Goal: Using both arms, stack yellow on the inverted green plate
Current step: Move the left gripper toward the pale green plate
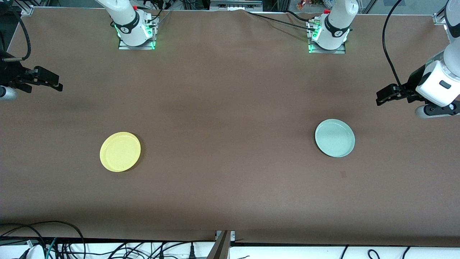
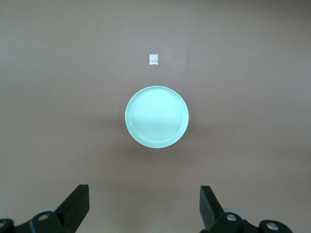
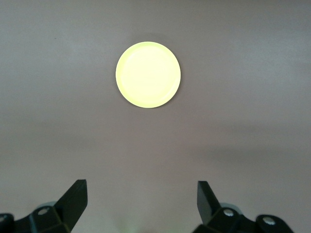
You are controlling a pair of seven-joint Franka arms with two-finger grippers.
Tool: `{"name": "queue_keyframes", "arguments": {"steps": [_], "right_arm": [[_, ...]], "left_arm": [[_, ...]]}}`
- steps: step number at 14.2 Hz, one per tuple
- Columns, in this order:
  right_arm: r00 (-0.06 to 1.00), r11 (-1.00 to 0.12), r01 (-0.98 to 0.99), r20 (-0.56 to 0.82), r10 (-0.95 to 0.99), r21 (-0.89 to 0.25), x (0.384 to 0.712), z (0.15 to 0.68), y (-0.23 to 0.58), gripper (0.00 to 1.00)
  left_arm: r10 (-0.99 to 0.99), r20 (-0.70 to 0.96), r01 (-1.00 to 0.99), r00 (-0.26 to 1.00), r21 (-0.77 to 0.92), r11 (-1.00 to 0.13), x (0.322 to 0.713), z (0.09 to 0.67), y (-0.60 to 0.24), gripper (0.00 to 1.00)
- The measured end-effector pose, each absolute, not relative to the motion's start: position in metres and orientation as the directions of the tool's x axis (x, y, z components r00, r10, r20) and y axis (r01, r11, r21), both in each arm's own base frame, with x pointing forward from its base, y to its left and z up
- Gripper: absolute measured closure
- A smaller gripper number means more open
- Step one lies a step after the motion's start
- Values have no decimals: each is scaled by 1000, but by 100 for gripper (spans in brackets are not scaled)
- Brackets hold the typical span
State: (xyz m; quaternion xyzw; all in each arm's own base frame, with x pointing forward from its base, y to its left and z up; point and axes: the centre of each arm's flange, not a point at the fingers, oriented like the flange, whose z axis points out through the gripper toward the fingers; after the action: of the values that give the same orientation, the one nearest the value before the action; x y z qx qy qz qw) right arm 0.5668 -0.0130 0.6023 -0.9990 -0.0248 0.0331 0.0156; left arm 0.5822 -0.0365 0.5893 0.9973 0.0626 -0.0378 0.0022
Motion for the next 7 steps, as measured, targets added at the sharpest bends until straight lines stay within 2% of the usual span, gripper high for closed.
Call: {"name": "queue_keyframes", "arguments": {"steps": [7], "right_arm": [[997, -998, 48, -65, 50, -33, 567, 602, -13, 0]], "left_arm": [[179, -53, 180, 982, 15, -984, 576, 604, -4, 0]]}}
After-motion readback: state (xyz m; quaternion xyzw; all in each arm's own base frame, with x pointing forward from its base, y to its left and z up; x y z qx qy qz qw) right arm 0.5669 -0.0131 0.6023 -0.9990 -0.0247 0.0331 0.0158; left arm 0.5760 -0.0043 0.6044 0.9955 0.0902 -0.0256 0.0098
